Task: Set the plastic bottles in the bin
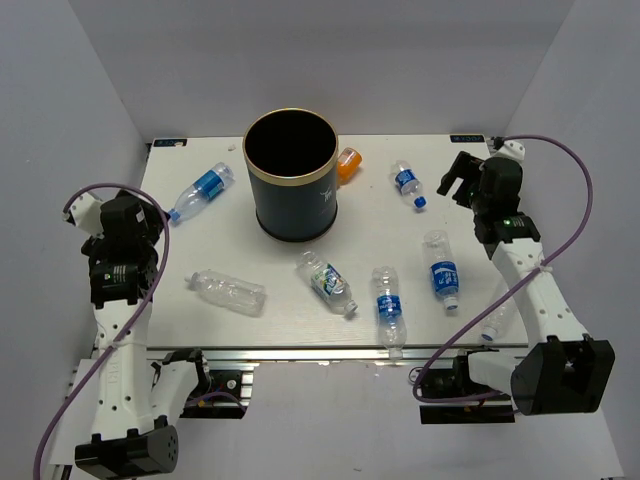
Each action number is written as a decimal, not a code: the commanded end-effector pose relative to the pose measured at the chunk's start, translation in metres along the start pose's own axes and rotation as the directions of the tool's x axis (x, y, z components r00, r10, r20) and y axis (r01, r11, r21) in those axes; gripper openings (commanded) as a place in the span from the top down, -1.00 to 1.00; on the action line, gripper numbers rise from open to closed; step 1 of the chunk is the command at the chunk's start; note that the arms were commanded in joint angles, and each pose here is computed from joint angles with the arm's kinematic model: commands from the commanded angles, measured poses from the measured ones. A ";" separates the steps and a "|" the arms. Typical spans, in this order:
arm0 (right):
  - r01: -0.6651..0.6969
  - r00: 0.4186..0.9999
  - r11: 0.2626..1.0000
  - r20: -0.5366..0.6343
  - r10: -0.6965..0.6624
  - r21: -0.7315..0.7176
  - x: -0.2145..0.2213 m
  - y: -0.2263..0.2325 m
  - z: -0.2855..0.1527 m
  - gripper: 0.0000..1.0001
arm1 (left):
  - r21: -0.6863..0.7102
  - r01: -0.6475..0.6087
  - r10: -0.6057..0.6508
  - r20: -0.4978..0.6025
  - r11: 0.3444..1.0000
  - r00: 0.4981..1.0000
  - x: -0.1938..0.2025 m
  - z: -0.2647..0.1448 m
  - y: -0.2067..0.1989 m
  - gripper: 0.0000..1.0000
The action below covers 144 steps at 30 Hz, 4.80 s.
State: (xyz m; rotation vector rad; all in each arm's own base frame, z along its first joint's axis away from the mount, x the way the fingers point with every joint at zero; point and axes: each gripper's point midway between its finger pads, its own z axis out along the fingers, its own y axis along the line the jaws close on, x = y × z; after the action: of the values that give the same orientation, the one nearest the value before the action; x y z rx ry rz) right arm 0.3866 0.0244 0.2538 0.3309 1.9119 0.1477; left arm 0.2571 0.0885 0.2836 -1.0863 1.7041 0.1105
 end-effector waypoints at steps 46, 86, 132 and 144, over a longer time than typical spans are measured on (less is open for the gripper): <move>0.278 0.917 0.802 -0.104 -0.386 -0.528 -0.041 0.142 0.113 0.40 | 0.148 -0.109 0.112 -0.013 0.983 0.994 -0.009 0.049 -0.070 -0.96; 0.353 0.915 0.562 0.152 -0.372 -0.748 -0.081 0.291 -0.080 -0.79 | 0.826 -0.469 0.900 -0.099 0.313 0.425 0.153 0.224 -0.140 -0.96; 0.289 0.947 0.708 0.084 -0.311 -0.645 -0.046 0.186 -0.061 -0.79 | 0.780 -0.345 0.310 0.203 0.522 0.929 -0.075 0.057 -0.271 0.11; 0.210 0.975 0.779 0.062 -0.215 -0.591 -0.047 0.158 -0.077 -0.79 | 0.965 -0.189 0.059 0.181 0.182 0.982 -0.056 -0.092 -0.400 0.17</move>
State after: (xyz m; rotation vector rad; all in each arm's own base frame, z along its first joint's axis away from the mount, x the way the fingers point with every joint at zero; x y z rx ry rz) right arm 0.3579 0.1697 0.3643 -0.3711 1.8001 0.5784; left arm 0.4490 -0.1257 0.5523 0.1083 1.2527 -0.6962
